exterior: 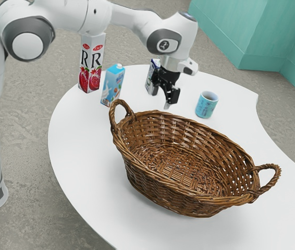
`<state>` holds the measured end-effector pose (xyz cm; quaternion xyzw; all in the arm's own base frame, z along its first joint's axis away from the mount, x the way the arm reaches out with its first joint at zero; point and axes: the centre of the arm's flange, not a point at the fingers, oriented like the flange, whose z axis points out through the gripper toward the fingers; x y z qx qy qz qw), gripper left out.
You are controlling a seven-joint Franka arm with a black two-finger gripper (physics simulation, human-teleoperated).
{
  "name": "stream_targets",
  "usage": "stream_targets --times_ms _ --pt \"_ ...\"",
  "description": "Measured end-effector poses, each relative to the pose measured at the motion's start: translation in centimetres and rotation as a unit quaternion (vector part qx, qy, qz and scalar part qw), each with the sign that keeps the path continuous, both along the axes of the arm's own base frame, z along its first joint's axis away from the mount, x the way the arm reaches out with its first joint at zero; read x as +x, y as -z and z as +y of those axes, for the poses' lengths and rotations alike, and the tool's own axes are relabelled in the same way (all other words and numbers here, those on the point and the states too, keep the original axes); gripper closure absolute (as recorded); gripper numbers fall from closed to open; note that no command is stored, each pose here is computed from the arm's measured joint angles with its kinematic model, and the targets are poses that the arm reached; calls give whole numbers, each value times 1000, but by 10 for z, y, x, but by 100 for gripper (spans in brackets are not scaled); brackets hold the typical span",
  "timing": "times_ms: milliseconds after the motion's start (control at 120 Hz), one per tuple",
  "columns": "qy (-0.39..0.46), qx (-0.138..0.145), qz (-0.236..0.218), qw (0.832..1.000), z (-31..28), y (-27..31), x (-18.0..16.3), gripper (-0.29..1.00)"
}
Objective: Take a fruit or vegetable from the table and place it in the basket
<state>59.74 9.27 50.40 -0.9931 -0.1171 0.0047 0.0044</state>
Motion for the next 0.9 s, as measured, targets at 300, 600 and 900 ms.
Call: stream_targets --times_ms 300,600,900 --pt "6 5 -44 999 -8 -3 3 0" --pt "23 4 -59 998 -28 -7 7 0" --pt "20 5 -52 998 -23 15 10 0"
